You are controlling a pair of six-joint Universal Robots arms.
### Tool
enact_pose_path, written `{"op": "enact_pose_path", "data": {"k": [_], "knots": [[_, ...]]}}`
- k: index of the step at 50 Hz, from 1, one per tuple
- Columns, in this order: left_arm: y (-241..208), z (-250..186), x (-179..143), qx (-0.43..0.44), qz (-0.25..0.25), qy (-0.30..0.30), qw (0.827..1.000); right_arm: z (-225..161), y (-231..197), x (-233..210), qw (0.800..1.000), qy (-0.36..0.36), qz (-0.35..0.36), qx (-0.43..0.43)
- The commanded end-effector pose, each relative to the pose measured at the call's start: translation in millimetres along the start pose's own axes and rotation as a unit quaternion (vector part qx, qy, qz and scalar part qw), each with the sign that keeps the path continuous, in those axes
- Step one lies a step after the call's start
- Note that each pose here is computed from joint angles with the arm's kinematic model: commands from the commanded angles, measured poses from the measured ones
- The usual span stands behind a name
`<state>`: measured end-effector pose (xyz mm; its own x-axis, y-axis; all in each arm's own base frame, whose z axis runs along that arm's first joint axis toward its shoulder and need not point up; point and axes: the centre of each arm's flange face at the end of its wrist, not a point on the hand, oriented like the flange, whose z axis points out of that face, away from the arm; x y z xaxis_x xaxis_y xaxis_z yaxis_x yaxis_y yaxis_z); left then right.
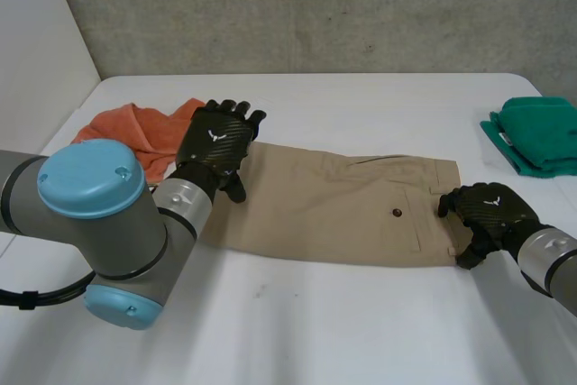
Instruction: Fold the laundry.
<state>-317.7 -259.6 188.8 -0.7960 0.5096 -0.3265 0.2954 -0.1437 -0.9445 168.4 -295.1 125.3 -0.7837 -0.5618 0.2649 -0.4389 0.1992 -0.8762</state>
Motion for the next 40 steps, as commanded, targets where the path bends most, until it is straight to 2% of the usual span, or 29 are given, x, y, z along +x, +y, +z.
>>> {"op": "enact_pose_path", "data": {"k": [1, 15, 19, 22, 27, 30, 34, 38, 40], "knots": [[2, 0, 0, -0.003, 0.000, 0.000, 1.000, 16, 5, 2, 1.000, 0.006, -0.007, -0.006], [0, 0, -3, -0.003, 0.000, -0.004, 1.000, 14, 1, 10, 1.000, 0.025, -0.013, -0.006], [-6, -4, -5, 0.002, -0.001, -0.005, 1.000, 2, -8, 44, 0.996, 0.085, -0.028, -0.004], [-9, -8, -6, 0.003, 0.000, -0.005, 1.000, -7, -7, 71, 0.991, 0.123, -0.057, -0.019], [-12, -12, -7, 0.005, -0.001, -0.006, 1.000, -13, -6, 86, 0.982, 0.135, -0.125, -0.049], [-13, -14, -8, 0.005, -0.001, -0.007, 1.000, -14, -23, 79, 0.979, 0.132, -0.151, -0.036], [-15, -15, -12, 0.007, -0.001, -0.012, 1.000, -12, -60, 42, 0.978, 0.096, -0.184, 0.027], [-17, -15, -19, 0.009, -0.001, -0.022, 1.000, -10, -93, 0, 0.970, 0.050, -0.217, 0.094], [-18, -14, -23, 0.011, -0.001, -0.027, 1.000, -12, -114, -34, 0.960, 0.007, -0.240, 0.142]]}}
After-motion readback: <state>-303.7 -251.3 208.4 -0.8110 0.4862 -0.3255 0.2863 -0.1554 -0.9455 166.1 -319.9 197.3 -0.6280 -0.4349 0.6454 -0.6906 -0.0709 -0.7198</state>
